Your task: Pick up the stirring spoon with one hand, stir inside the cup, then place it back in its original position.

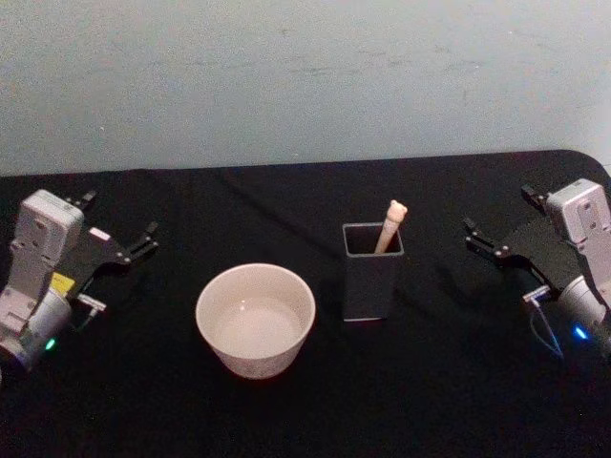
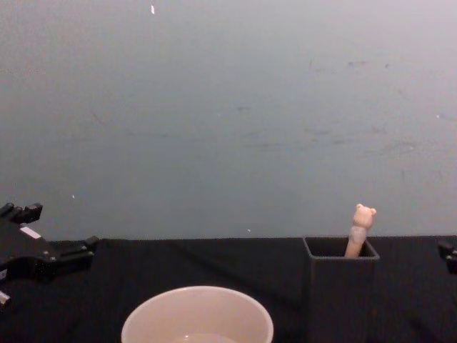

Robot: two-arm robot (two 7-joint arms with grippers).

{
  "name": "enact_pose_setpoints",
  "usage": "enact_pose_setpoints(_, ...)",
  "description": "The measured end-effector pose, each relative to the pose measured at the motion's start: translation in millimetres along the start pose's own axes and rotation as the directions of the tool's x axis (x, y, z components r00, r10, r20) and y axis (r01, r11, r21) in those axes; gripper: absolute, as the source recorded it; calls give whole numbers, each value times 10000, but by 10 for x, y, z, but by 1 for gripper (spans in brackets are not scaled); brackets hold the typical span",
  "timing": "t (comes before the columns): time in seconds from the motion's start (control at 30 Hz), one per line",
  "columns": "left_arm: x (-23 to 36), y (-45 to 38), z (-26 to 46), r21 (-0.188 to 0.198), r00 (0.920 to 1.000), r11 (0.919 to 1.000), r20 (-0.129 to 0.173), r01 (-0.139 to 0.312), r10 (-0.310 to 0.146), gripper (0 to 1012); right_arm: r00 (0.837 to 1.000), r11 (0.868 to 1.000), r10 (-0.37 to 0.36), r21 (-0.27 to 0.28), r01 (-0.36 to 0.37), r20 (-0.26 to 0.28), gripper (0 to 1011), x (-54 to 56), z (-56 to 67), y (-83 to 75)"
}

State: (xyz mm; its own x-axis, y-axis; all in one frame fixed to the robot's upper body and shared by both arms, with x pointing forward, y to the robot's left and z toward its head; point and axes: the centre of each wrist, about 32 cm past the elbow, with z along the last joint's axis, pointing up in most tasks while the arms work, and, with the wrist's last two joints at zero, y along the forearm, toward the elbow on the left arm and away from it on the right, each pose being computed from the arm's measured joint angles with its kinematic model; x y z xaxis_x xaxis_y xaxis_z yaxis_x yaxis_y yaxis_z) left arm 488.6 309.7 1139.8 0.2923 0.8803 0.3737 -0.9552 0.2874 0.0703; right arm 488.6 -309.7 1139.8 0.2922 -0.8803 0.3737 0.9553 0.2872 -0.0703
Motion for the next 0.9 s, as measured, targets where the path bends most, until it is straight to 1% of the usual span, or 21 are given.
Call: enact_pose_setpoints(0.9,0,0,0,0,10000,10000,0,0,0,1001,10000,10000,1,1,-1,0,1000,0,0,0)
